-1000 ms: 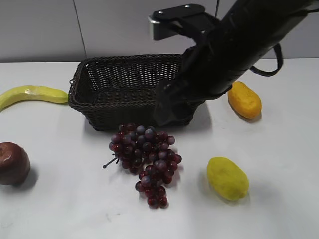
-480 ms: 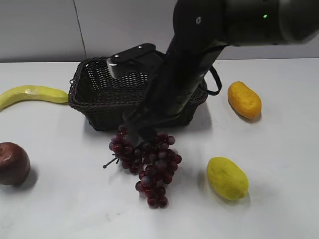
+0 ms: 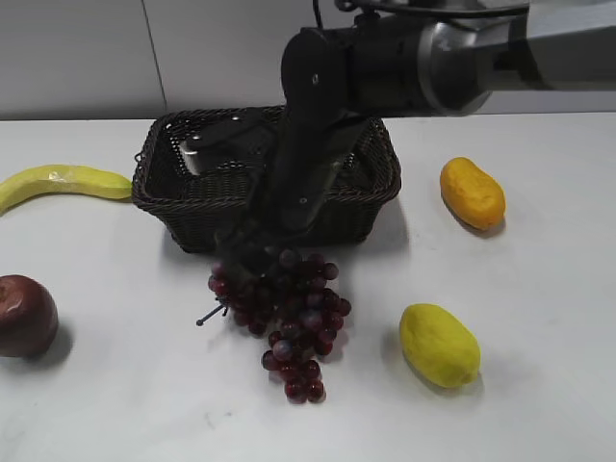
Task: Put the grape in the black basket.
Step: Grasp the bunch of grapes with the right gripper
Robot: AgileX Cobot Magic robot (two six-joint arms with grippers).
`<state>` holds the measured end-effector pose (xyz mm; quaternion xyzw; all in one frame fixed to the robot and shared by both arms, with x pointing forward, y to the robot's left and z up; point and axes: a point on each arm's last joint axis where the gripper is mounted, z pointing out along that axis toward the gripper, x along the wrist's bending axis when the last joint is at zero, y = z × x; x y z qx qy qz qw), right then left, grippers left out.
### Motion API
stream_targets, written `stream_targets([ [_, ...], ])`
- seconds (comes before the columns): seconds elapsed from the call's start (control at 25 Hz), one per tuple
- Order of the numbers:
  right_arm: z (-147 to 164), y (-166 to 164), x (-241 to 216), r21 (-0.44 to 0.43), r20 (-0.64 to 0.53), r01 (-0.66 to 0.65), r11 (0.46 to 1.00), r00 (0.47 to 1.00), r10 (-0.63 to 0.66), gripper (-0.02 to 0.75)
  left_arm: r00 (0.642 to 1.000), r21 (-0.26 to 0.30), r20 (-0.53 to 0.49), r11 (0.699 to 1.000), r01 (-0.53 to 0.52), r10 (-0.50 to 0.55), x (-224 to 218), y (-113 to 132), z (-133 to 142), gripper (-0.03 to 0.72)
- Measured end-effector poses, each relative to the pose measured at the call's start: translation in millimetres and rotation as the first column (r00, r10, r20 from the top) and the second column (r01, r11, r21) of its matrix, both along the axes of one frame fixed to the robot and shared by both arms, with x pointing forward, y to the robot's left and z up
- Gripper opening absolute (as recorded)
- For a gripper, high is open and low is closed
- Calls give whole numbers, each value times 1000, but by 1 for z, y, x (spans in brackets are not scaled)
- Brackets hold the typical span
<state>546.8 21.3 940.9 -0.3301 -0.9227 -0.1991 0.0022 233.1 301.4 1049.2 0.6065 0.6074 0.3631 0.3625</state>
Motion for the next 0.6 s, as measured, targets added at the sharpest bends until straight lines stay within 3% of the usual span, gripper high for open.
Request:
stream_targets([
  [0.24, -22, 4, 3, -22, -28, -25, 999, 999, 25, 636, 1000, 0, 0, 1000, 0, 0, 0, 0, 0, 489],
  [0.36, -29, 6, 3, -26, -35, -51, 998, 998, 50, 589, 1000, 0, 0, 1000, 0, 0, 0, 0, 0, 489],
  [0.52, -30, 7, 2, -21, -50, -68, 997, 997, 67, 438, 1000, 0, 0, 1000, 0, 0, 0, 0, 0, 489],
  [0.6, -30, 6, 1, -23, -66, -74, 997, 995, 72, 313, 1000, 0, 0, 1000, 0, 0, 0, 0, 0, 489],
])
